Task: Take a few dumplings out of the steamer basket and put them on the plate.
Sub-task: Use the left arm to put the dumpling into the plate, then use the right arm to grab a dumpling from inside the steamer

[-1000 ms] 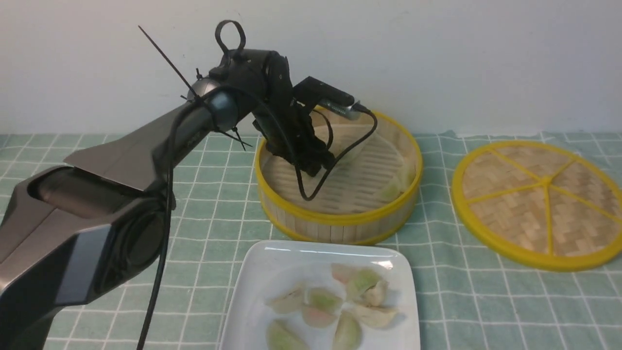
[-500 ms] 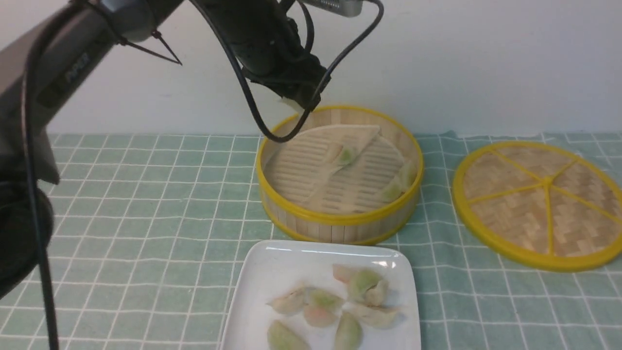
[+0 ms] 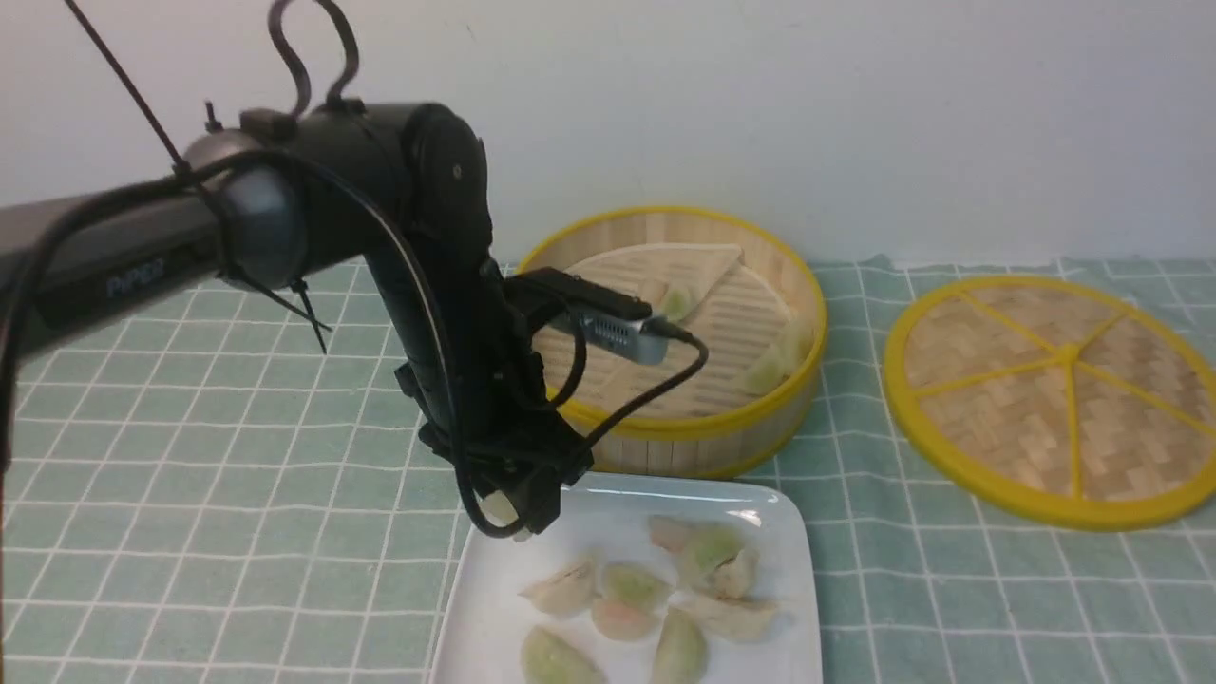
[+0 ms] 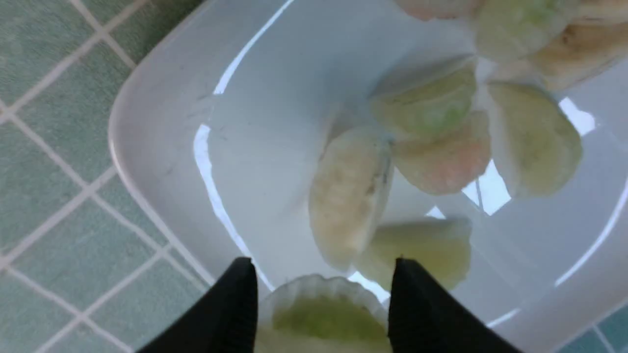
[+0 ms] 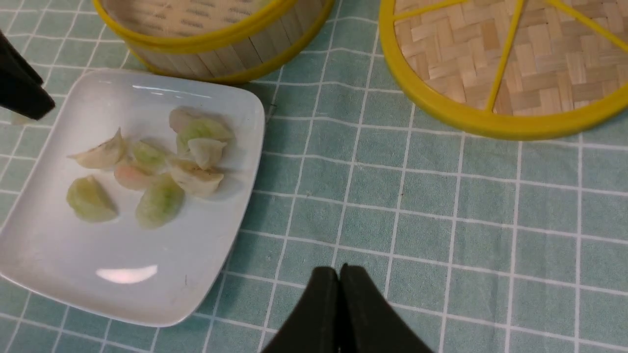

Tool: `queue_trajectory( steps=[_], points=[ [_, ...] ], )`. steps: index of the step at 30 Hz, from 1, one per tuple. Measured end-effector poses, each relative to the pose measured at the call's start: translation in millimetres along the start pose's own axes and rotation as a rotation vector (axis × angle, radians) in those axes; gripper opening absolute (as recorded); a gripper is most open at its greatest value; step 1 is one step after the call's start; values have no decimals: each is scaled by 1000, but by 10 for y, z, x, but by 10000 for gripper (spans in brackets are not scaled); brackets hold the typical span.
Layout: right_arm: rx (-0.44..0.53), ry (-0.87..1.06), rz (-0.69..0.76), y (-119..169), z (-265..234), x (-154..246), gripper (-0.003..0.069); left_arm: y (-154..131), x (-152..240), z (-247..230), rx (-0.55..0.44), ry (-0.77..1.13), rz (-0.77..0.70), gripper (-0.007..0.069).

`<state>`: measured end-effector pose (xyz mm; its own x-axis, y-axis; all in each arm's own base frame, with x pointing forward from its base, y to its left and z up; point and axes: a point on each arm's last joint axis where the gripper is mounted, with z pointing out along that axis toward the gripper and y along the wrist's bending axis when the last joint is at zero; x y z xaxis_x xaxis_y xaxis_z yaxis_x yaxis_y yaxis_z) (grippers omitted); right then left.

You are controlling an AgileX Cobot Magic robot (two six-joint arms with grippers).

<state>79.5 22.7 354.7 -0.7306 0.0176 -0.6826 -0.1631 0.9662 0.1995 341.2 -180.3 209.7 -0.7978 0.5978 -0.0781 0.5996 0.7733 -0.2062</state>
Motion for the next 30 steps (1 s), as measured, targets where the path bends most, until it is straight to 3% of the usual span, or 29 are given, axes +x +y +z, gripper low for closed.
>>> queue_trajectory(
  steps=[5,9,11,15,17,23,26,30],
  points=[
    [-1,0,-28,3,0,0,-15,57,-44,196,1,21,-28,312],
    [-19,12,-61,7,32,-20,-15,70,-51,242,2,29,-40,389],
    [-65,48,-58,18,131,-80,-15,69,-58,234,1,25,-40,496],
    [-111,92,-64,18,256,-173,-15,58,-83,163,1,17,-63,531],
    [-157,130,-74,15,385,-314,-13,23,-88,-13,-9,-8,-76,461],
    [-202,188,-115,-51,699,-752,-13,-206,173,-884,-72,-204,-36,53],
    [-220,202,-174,-30,873,-977,-12,-359,461,-1285,-87,-300,-29,1],
    [-241,214,-239,79,1129,-1175,-11,-495,810,-1547,-95,-363,-24,-6]
  ],
)
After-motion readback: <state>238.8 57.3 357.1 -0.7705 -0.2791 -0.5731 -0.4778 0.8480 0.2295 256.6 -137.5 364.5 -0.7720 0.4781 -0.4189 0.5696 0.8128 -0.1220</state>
